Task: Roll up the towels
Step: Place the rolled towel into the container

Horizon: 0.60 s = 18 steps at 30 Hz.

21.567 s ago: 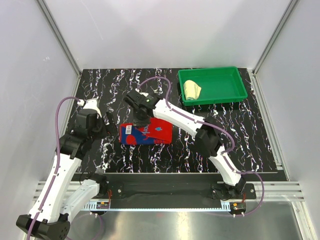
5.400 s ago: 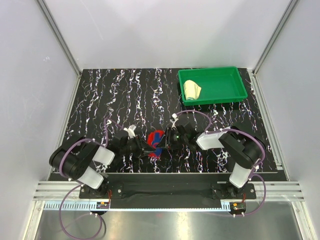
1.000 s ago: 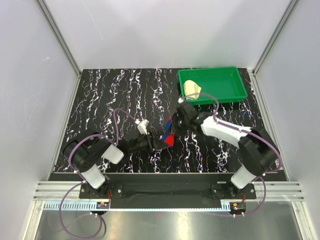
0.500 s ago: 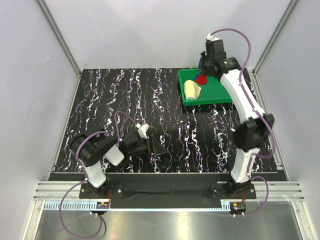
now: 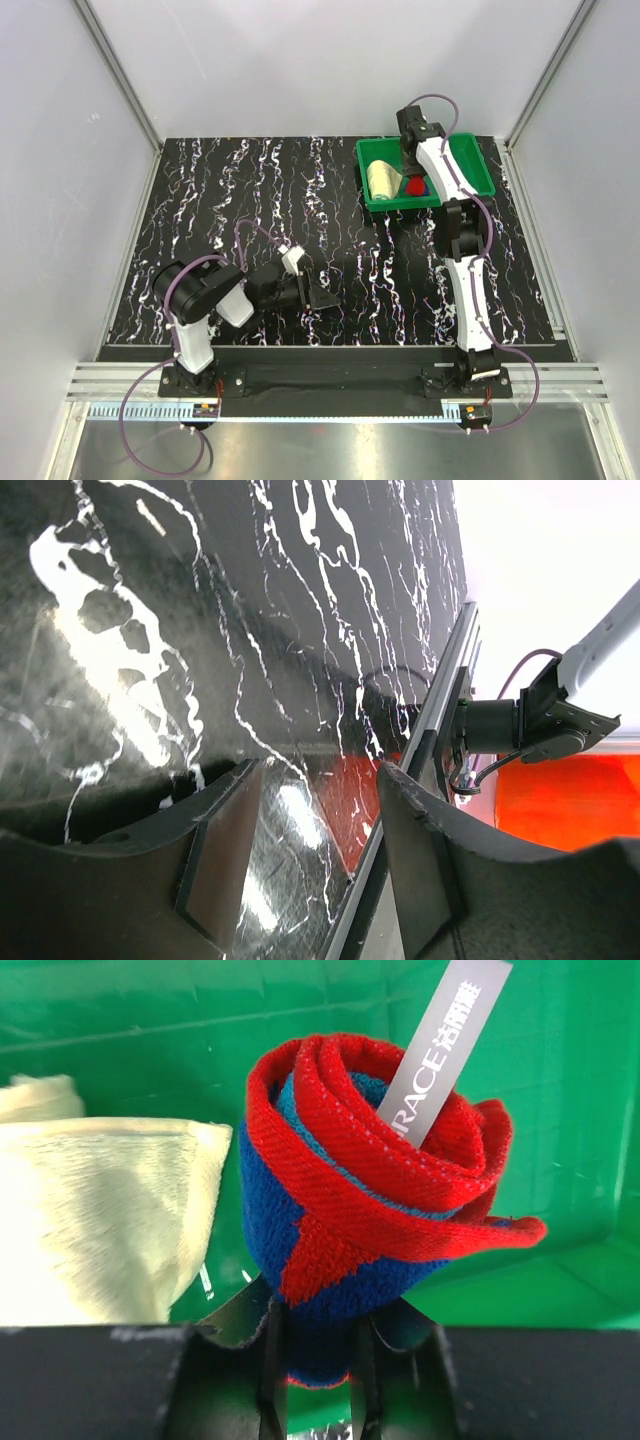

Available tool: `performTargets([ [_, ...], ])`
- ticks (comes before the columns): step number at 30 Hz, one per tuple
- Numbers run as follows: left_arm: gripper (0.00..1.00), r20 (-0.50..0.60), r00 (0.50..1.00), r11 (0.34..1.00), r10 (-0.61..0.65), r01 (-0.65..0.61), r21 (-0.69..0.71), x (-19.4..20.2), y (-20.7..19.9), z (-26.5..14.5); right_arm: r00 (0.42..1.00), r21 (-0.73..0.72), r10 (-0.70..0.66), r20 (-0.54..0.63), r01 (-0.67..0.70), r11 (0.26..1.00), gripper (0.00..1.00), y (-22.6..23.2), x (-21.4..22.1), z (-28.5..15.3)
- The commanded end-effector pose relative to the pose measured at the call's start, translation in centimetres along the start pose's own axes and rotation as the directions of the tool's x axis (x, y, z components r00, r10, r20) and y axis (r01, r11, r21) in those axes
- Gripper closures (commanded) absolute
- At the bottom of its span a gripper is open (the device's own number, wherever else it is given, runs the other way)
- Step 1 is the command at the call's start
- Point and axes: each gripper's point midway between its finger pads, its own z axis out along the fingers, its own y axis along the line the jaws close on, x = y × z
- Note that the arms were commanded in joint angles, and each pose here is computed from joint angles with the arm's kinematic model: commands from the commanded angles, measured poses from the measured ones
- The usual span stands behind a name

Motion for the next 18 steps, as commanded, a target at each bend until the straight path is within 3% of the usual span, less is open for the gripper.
performTargets([
  [1,0.44,-0.080,0.996,0.994,-0.031,0.022,-0.104,2.4,3.2,-0.2,0.999,-0.005,-0.028,0.034,0.028,1.000,0.98,0.2,-1.1,0.2],
  [13,0.46,-0.091,0.995,0.993,-0.043,0.032,-0.115,2.3,3.8,0.5,0.998,-0.371,0.026,0.049,-0.006,0.929,0.96,5.9,-0.5,0.0],
  [15,0.46,-0.092,0.995,0.992,-0.047,0.036,-0.117,2.3,3.8,0.6,0.998,-0.436,0.029,0.063,0.001,0.900,0.94,6.4,-0.7,-0.3],
  [18,0.46,-0.096,0.994,0.993,-0.046,0.035,-0.117,2.3,3.8,0.7,0.998,-0.503,0.022,0.060,0.012,0.864,0.84,7.0,-0.5,-0.6],
])
